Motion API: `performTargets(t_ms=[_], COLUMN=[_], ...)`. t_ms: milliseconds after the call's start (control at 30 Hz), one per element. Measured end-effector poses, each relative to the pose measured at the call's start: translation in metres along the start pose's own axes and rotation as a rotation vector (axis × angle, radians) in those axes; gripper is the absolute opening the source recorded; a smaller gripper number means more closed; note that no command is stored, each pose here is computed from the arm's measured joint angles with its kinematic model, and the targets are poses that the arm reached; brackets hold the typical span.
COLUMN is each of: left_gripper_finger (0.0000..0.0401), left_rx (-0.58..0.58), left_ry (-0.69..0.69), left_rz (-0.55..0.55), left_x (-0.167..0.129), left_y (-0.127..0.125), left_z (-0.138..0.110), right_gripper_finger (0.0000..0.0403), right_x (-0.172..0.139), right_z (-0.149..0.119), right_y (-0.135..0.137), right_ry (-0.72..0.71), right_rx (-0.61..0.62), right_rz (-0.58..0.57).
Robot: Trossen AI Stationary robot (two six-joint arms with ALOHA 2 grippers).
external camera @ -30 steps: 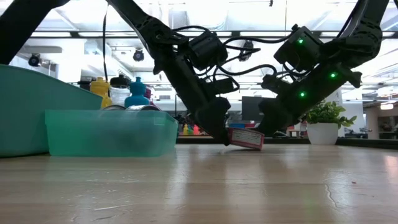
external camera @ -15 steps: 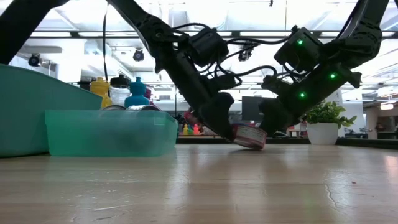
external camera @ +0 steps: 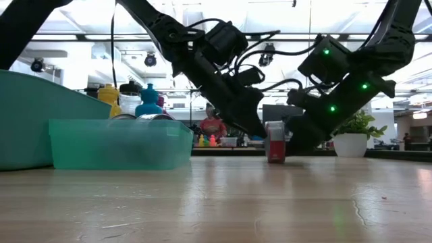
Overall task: Pick & Place Food Item
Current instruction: Put the red tuna can into the light green bin
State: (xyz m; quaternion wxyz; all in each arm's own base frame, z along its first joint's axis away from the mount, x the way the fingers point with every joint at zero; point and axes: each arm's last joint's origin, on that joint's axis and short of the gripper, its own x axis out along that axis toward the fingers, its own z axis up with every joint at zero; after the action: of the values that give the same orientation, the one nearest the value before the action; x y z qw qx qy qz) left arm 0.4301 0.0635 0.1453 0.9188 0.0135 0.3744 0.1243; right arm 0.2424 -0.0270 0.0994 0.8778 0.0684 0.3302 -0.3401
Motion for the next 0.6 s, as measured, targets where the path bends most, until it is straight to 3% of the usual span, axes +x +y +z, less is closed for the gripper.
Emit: performTargets(t_ms=[600], left_gripper_finger=[0.0264], left_rx=[0.0], left_ry=[-0.001], left_rz=[-0.004], left_x=[-0.0018], left_y=[0.0002], left_z=[0.001], right_gripper_finger=[0.0147], right_x=[-0.0003], right_z=[0.0014], right_y=[0.0001], right_ry=[-0.014], right_rx=[0.008], right_rz=[-0.008])
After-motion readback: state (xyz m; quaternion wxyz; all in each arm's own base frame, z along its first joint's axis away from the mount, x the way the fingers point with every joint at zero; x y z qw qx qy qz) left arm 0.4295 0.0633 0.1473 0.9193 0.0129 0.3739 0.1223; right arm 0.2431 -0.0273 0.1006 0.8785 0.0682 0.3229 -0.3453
